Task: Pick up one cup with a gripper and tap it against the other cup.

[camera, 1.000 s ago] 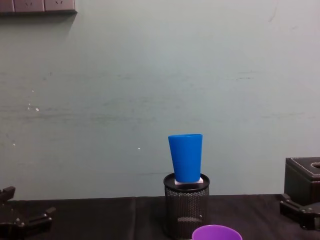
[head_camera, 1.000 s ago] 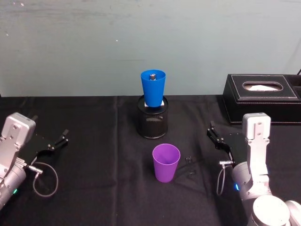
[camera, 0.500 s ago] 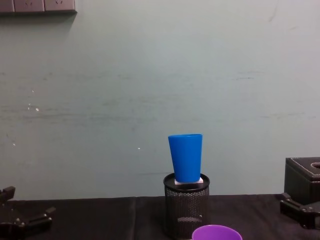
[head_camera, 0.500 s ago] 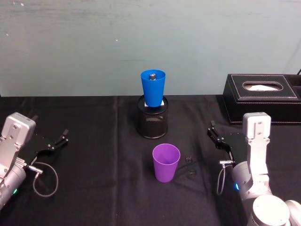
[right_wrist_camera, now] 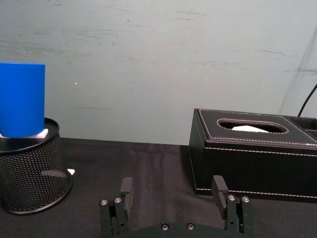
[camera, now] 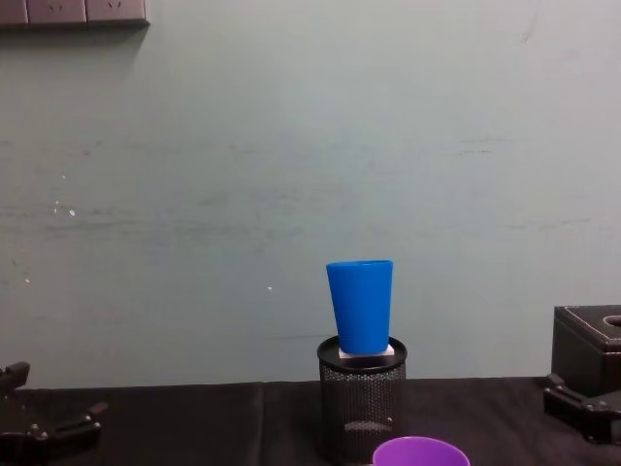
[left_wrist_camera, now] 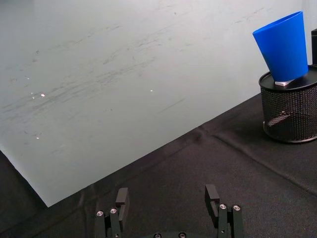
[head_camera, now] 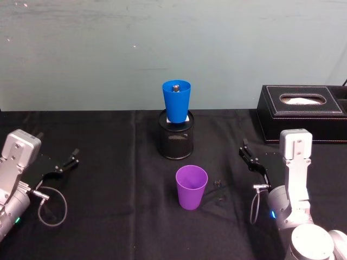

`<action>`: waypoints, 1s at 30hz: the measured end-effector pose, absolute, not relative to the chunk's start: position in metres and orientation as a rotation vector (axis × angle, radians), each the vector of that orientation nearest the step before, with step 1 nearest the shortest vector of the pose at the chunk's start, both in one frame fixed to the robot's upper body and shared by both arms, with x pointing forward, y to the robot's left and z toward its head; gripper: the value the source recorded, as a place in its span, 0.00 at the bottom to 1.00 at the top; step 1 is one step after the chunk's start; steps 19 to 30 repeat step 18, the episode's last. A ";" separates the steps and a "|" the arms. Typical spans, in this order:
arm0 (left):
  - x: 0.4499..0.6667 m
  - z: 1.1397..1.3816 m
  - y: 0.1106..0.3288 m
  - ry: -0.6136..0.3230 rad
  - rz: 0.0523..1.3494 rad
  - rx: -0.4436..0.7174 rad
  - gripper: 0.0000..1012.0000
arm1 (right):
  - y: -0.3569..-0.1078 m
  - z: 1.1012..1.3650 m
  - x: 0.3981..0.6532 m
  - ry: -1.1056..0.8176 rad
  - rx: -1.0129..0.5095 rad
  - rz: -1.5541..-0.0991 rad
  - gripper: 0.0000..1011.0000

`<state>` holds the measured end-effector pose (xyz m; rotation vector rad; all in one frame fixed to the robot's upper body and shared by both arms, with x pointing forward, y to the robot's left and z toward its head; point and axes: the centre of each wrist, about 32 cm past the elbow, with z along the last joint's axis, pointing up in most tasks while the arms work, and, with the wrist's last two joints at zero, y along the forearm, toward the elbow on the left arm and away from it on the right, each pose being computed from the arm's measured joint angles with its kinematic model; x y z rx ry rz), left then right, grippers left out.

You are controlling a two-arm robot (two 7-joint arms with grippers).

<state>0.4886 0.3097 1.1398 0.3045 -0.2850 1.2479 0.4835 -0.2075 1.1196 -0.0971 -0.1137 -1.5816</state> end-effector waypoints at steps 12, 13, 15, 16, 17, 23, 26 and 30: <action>0.489 1.140 0.310 -0.285 1.248 0.304 0.99 | -0.207 1.120 0.483 -0.113 -0.097 -1.583 0.99; 0.489 1.140 0.310 -0.285 1.248 0.304 0.99 | -0.207 1.120 0.483 -0.113 -0.097 -1.583 0.99; 0.489 1.140 0.310 -0.285 1.248 0.304 0.99 | -0.207 1.120 0.483 -0.113 -0.097 -1.583 0.99; 0.489 1.140 0.310 -0.285 1.248 0.304 0.99 | -0.207 1.120 0.483 -0.114 -0.097 -1.583 0.99; 0.489 1.140 0.310 -0.285 1.248 0.304 0.99 | -0.207 1.120 0.483 -0.114 -0.097 -1.583 0.99; 0.489 1.140 0.310 -0.285 1.248 0.304 0.99 | -0.207 1.120 0.483 -0.114 -0.097 -1.583 0.99; 0.489 1.140 0.310 -0.285 1.248 0.304 0.99 | -0.207 1.120 0.483 -0.114 -0.097 -1.583 0.99; 0.489 1.140 0.310 -0.285 1.248 0.304 0.99 | -0.207 1.120 0.483 -0.114 -0.097 -1.583 0.99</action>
